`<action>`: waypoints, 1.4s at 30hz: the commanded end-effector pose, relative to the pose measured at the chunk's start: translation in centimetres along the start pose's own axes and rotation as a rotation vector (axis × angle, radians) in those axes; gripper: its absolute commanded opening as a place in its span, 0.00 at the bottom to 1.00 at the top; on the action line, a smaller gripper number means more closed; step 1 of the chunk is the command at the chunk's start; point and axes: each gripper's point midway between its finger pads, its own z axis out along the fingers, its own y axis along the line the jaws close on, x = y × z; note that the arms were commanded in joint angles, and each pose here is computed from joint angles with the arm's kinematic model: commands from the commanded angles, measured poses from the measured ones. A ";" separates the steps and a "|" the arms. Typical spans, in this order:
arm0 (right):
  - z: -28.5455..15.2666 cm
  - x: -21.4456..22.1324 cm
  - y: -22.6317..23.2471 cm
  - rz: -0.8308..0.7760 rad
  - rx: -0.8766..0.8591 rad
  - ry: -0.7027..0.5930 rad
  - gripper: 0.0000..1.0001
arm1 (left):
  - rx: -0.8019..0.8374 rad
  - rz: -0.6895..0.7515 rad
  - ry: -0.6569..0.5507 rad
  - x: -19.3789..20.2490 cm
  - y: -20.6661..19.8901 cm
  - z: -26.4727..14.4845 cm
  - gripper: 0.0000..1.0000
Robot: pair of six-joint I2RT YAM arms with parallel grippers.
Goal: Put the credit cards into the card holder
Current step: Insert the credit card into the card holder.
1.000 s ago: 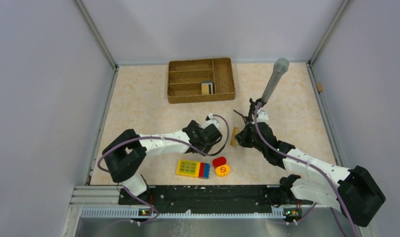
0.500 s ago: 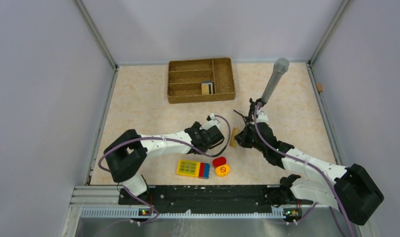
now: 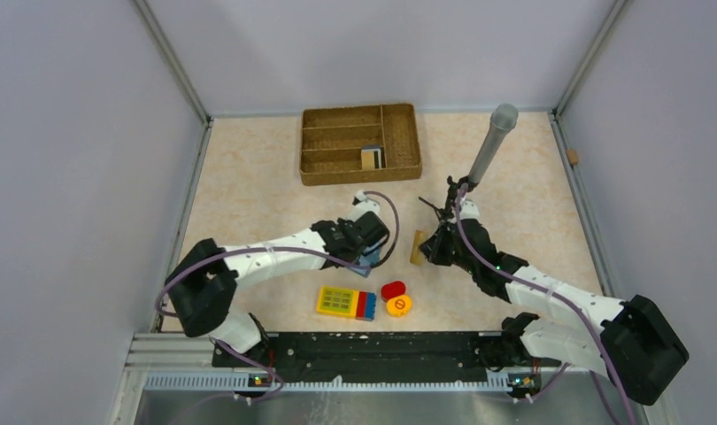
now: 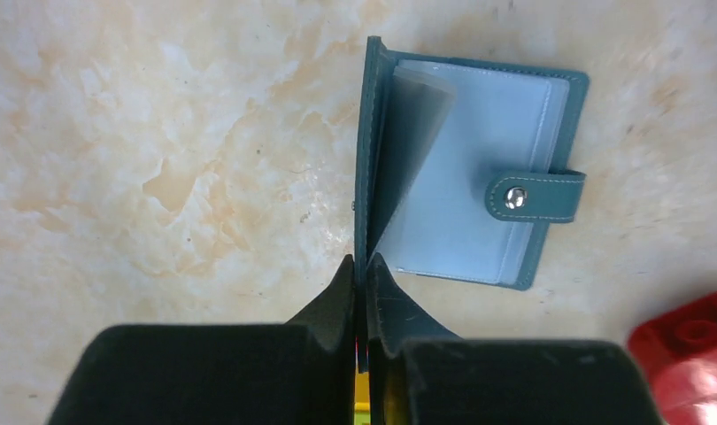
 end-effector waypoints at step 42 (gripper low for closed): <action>5.1 1.5 3.4 0.113 0.055 0.155 0.00 | 0.467 -0.559 -0.127 -4.1 -1.4 -4.5 0.00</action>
